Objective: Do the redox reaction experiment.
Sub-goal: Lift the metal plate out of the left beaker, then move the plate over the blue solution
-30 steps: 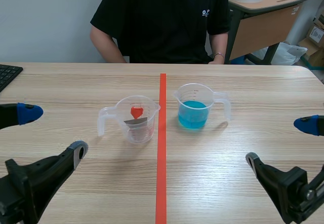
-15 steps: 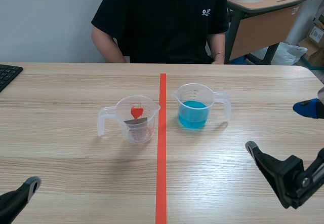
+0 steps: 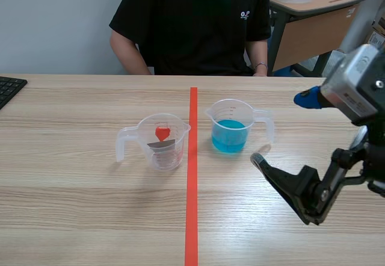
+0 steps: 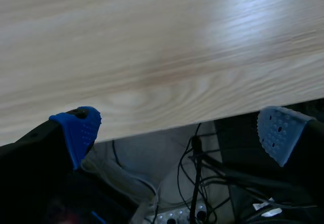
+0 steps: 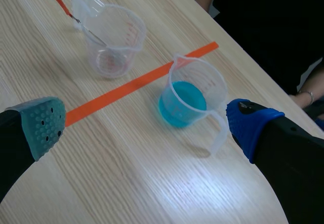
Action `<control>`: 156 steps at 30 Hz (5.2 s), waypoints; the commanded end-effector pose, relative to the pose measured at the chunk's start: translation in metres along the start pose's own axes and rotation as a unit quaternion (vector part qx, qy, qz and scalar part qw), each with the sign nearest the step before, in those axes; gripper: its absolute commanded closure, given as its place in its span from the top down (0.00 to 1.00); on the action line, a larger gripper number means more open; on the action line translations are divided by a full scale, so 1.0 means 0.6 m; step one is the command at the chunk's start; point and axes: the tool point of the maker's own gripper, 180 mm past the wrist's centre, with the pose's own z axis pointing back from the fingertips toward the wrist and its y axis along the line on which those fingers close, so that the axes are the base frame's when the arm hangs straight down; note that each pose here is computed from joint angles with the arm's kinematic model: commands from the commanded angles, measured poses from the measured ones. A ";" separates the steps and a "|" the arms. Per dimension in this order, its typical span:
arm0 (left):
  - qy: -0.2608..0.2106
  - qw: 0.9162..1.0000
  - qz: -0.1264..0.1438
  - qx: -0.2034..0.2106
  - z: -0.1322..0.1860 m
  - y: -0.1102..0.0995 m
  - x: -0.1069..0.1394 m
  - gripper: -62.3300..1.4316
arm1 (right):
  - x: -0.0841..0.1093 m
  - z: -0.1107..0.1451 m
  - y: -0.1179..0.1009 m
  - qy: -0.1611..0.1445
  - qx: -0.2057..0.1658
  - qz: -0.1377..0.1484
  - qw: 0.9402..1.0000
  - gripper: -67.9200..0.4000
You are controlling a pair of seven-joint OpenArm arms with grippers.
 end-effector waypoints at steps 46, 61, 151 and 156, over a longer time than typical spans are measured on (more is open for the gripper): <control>0.085 0.992 0.092 0.007 -0.021 -0.095 -0.153 1.00 | 0.077 -0.196 0.111 -0.145 0.167 0.084 0.972 0.52; 0.086 0.992 0.092 0.007 -0.020 -0.095 -0.154 1.00 | 0.077 -0.194 0.104 -0.147 0.163 0.084 0.972 0.03; 0.091 0.991 0.094 -0.001 -0.015 -0.100 -0.159 0.09 | 0.207 -0.074 -0.205 -0.096 0.030 0.013 0.995 0.03; 0.089 0.992 0.094 -0.001 -0.015 -0.100 -0.157 0.09 | 0.208 -0.074 -0.205 -0.097 0.030 0.013 0.995 0.03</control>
